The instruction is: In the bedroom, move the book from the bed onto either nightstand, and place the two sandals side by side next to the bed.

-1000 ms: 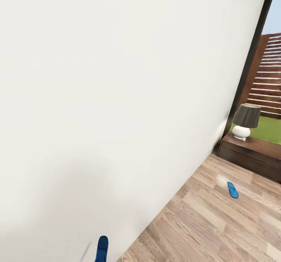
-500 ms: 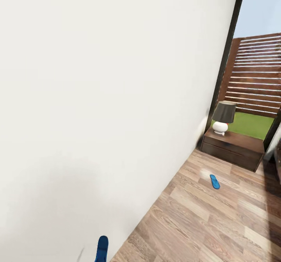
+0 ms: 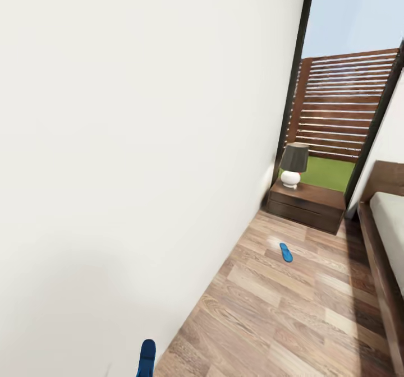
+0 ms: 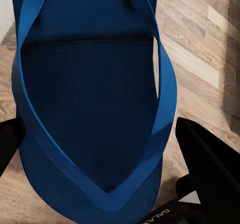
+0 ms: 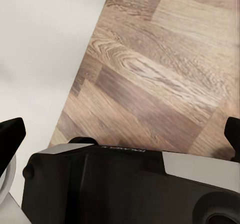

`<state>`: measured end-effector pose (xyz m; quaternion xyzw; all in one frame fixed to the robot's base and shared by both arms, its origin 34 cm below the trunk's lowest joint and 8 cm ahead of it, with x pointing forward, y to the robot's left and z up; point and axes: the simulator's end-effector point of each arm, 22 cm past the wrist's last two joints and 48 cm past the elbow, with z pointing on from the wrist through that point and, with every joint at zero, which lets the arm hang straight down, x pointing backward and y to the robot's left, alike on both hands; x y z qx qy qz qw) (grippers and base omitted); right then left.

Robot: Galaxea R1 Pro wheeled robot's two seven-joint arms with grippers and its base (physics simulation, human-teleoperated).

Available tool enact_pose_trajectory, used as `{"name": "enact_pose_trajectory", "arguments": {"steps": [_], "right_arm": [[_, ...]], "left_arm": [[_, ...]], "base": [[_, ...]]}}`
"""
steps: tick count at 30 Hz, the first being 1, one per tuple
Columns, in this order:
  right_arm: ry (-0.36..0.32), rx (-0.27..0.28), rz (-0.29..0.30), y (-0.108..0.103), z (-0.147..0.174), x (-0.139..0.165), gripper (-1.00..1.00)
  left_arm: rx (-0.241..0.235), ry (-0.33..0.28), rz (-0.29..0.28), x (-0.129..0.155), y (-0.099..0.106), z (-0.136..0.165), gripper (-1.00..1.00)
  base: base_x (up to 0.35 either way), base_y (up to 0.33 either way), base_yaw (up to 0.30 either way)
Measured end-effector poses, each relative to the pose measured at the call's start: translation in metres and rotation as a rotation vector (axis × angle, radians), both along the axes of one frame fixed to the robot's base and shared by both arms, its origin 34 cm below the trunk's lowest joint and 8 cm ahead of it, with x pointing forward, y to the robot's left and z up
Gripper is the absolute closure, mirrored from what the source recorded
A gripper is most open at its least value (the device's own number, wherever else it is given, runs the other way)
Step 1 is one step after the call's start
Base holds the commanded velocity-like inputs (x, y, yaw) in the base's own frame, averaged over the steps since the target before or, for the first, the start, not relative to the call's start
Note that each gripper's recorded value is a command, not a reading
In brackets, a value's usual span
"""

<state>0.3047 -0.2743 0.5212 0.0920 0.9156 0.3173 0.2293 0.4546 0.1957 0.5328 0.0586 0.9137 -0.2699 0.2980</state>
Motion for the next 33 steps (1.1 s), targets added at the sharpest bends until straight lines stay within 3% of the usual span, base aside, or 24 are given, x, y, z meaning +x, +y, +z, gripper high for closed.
{"name": "enact_pose_trajectory", "arguments": {"steps": [18,33], "right_arm": [[0.0,0.0,0.0,0.0,-0.0001,-0.0001,-1.0],[0.0,0.0,0.0,0.0001,-0.0001,-0.0002,-1.0]], "left_arm": [[-0.001,0.0,-0.001,0.0,-0.0001,0.0001,1.0],[0.0,0.0,-0.001,0.0001,-0.0001,0.0001,1.0]], "base": [[0.001,0.0,-0.256],[0.085,0.0,-0.256]]}}
